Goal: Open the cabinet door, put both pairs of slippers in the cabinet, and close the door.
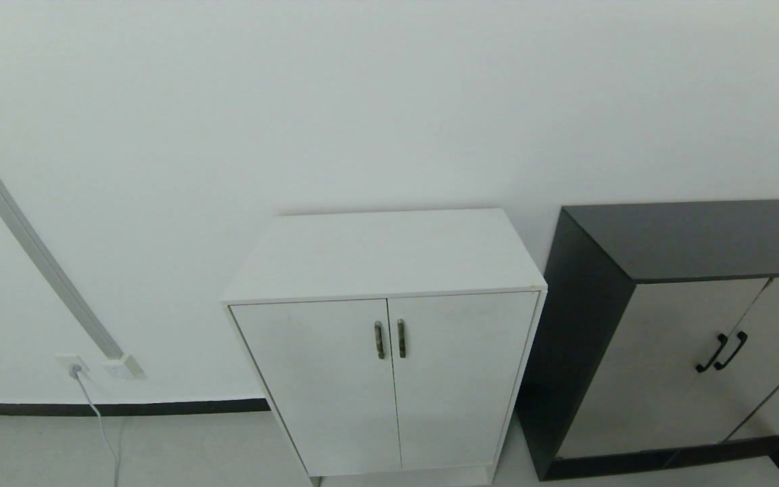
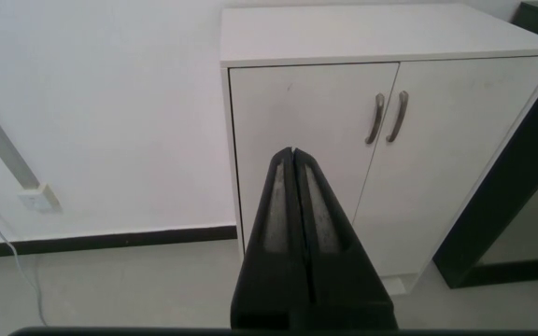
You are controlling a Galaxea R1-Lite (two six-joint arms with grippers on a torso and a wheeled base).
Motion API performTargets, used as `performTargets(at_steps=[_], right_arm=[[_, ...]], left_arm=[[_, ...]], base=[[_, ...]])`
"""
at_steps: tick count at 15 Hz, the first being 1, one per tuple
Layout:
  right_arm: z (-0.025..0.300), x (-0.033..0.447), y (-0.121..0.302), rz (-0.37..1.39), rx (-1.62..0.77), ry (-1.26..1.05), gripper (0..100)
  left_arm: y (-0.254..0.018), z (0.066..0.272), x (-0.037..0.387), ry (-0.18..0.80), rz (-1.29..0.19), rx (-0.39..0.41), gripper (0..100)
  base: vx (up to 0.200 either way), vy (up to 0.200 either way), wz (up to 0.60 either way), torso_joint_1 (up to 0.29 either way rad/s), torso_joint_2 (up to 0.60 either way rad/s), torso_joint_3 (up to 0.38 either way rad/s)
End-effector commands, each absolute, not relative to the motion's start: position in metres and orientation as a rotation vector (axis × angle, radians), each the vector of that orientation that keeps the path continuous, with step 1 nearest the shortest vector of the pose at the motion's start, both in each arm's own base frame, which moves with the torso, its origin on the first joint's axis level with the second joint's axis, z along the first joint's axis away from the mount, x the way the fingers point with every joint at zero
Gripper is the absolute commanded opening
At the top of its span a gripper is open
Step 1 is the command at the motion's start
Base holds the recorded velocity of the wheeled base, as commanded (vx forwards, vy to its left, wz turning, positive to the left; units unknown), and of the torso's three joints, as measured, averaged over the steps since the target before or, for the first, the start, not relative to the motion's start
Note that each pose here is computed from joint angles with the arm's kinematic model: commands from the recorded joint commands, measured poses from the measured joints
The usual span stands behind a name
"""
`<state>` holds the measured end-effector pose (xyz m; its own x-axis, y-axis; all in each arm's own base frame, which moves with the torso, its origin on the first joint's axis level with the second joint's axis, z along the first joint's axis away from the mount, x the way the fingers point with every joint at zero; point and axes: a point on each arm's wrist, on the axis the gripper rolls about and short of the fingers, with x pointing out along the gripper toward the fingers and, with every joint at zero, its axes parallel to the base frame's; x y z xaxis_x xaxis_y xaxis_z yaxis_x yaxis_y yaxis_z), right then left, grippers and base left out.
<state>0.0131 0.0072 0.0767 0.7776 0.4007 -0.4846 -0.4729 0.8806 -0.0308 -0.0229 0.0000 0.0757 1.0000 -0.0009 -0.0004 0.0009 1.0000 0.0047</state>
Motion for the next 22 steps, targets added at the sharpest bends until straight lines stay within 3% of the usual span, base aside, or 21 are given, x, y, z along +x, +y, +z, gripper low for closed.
performTargets(at_steps=[1, 7, 12, 22], right_arm=[[0.077, 0.013, 0.007, 0.480, -0.146, 0.463, 0], [0.077, 0.015, 0.004, 0.267, -0.106, 0.489, 0], [0.079, 0.003, 0.001, 0.065, -0.065, 0.336, 0], [0.076, -0.019, 0.002, 0.051, -0.074, 0.056, 0]], left_arm=[[0.000, 0.076, -0.023, 0.000, -0.002, 0.005, 0], [0.000, 0.076, -0.023, 0.000, -0.002, 0.005, 0], [0.000, 0.076, -0.023, 0.000, -0.002, 0.005, 0], [0.000, 0.076, -0.023, 0.000, -0.002, 0.003, 0]], base=[[0.000, 0.000, 0.00, 0.000, 0.00, 0.000], [0.000, 0.000, 0.00, 0.000, 0.00, 0.000], [0.000, 0.000, 0.00, 0.000, 0.00, 0.000], [0.000, 0.000, 0.00, 0.000, 0.00, 0.000]])
